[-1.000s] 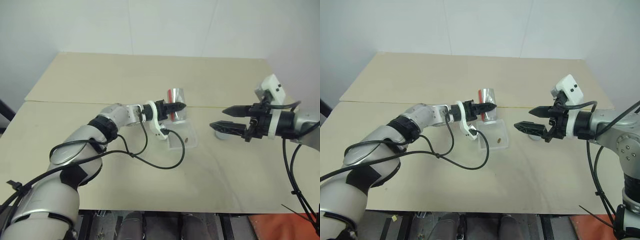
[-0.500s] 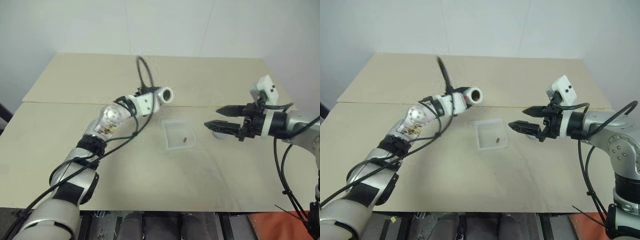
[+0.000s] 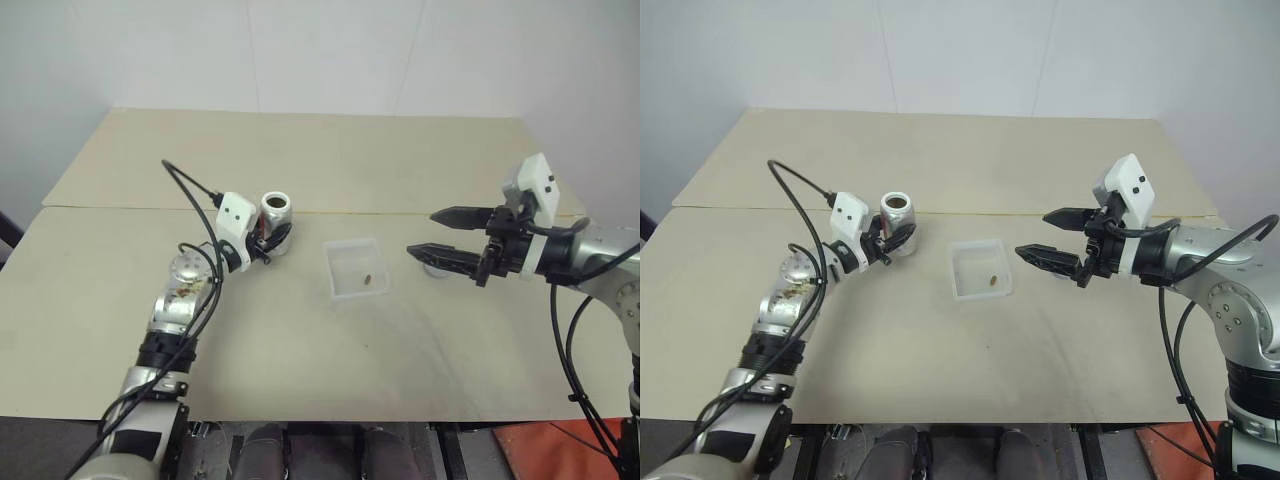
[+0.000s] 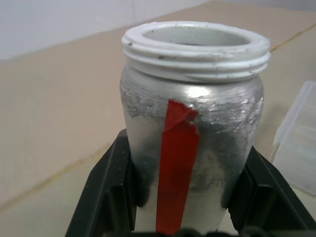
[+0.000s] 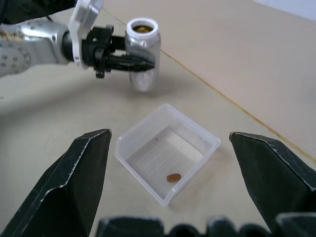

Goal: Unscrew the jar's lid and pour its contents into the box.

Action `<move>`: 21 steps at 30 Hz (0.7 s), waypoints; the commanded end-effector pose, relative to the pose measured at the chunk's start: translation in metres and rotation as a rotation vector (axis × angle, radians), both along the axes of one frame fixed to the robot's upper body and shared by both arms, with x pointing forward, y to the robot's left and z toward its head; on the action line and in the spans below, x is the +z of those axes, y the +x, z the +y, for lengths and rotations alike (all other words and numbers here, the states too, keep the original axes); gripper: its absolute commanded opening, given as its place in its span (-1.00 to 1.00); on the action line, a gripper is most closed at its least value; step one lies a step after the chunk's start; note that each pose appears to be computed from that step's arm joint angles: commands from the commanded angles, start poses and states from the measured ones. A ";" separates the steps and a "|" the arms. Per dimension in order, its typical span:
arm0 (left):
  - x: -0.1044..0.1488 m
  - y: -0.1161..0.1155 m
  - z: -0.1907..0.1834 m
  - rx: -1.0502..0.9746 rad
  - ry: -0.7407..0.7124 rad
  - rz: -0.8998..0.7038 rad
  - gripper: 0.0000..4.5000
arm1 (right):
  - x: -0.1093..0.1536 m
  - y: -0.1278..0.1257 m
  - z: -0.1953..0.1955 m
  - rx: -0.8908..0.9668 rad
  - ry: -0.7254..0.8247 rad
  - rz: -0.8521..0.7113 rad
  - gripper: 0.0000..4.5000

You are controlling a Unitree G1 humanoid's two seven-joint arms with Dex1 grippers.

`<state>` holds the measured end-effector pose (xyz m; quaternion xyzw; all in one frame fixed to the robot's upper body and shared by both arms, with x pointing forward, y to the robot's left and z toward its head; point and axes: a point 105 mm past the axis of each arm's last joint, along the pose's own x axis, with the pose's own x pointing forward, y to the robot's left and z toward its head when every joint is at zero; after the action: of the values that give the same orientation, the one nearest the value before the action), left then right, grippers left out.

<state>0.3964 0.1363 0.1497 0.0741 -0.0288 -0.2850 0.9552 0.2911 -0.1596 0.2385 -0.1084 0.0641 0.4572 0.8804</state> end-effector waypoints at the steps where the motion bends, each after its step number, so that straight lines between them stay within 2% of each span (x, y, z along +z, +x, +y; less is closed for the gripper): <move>1: 0.014 -0.003 0.001 0.049 -0.058 -0.085 -0.14 | 0.009 -0.003 0.002 0.009 -0.007 -0.064 0.98; 4: 0.010 -0.004 0.000 0.068 -0.093 -0.080 -0.14 | 0.009 -0.004 0.002 0.009 -0.007 -0.067 0.98; 9: -0.005 -0.004 0.000 0.089 -0.076 -0.052 -0.14 | 0.009 -0.005 0.003 0.011 -0.008 -0.070 0.98; 11: -0.009 -0.004 0.001 0.100 -0.076 -0.035 0.18 | 0.009 -0.005 0.003 0.011 -0.008 -0.070 1.00; 17: -0.014 -0.008 0.005 0.105 -0.056 -0.024 0.92 | 0.011 -0.005 0.004 0.013 0.008 -0.068 1.00; 18: -0.015 -0.009 0.005 0.102 -0.052 -0.025 0.98 | 0.011 -0.005 0.004 0.014 0.013 -0.067 1.00; 21: -0.014 -0.012 0.007 0.106 -0.043 -0.023 0.98 | 0.011 -0.005 0.005 0.014 0.010 -0.069 1.00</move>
<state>0.3866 0.1429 0.1193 0.0462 -0.0164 -0.2313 0.9717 0.2905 -0.1570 0.2382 -0.1106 0.0558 0.4549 0.8819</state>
